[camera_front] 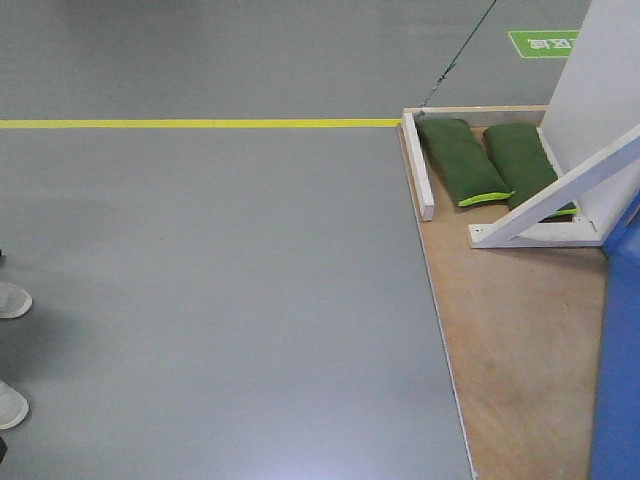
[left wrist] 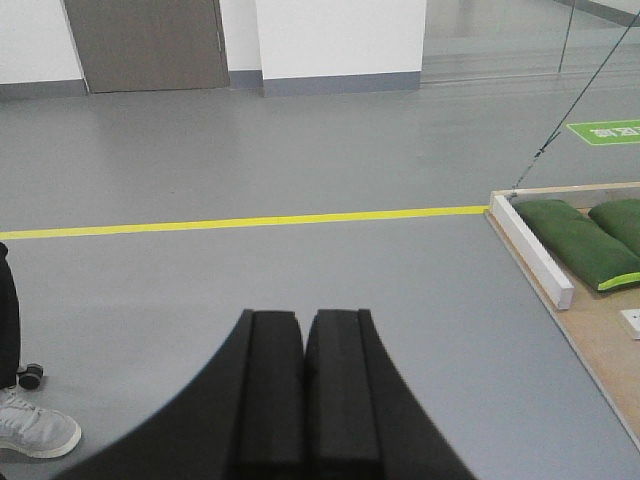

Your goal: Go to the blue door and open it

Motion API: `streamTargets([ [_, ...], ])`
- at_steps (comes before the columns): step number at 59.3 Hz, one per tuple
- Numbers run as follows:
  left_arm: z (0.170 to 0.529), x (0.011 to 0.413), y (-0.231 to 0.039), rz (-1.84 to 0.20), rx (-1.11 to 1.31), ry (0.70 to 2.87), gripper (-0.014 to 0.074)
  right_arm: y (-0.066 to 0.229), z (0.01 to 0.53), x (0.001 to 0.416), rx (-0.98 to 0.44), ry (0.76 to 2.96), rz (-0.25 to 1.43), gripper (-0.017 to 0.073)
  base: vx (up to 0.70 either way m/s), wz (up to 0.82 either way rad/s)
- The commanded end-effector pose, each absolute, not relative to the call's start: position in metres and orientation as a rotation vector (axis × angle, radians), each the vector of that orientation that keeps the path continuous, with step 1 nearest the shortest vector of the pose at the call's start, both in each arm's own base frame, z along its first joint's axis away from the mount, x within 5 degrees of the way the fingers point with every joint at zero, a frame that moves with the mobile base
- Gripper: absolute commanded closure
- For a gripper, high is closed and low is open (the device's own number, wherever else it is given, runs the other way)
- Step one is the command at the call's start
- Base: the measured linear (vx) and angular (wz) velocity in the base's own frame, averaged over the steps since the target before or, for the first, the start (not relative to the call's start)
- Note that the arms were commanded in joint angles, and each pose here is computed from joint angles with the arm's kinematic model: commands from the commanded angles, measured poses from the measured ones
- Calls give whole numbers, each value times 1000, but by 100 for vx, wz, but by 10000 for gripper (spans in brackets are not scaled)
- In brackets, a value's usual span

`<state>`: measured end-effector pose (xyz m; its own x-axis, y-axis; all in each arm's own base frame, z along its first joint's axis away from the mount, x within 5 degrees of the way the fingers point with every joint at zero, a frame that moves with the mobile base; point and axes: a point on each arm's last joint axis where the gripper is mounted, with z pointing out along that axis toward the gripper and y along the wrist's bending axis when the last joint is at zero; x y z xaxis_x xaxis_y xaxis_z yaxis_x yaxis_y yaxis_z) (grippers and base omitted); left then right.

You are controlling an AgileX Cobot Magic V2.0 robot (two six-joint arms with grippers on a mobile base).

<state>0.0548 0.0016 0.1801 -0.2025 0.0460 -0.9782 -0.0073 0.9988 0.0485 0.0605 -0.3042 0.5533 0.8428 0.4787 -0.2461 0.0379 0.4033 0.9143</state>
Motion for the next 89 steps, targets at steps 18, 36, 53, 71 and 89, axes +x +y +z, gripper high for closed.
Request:
streamTargets([
  [18, 197, 54, 1, 34, 29, 1651, 521, -234, 568, 97, 816, 994, 769, 547, 0, 0],
  [36, 197, 54, 1, 34, 29, 1651, 521, -215, 569, 101, 745, 1094, 829, 547, 0, 0],
  [53, 197, 54, 1, 34, 29, 1651, 521, -202, 567, 126, 699, 1162, 908, 547, 0, 0],
  [71, 197, 54, 1, 34, 29, 1651, 521, -177, 561, 165, 637, 1305, 1004, 547, 0, 0],
  [89, 197, 54, 1, 34, 29, 1651, 521, -150, 561, 190, 544, 1368, 1126, 547, 0, -1],
])
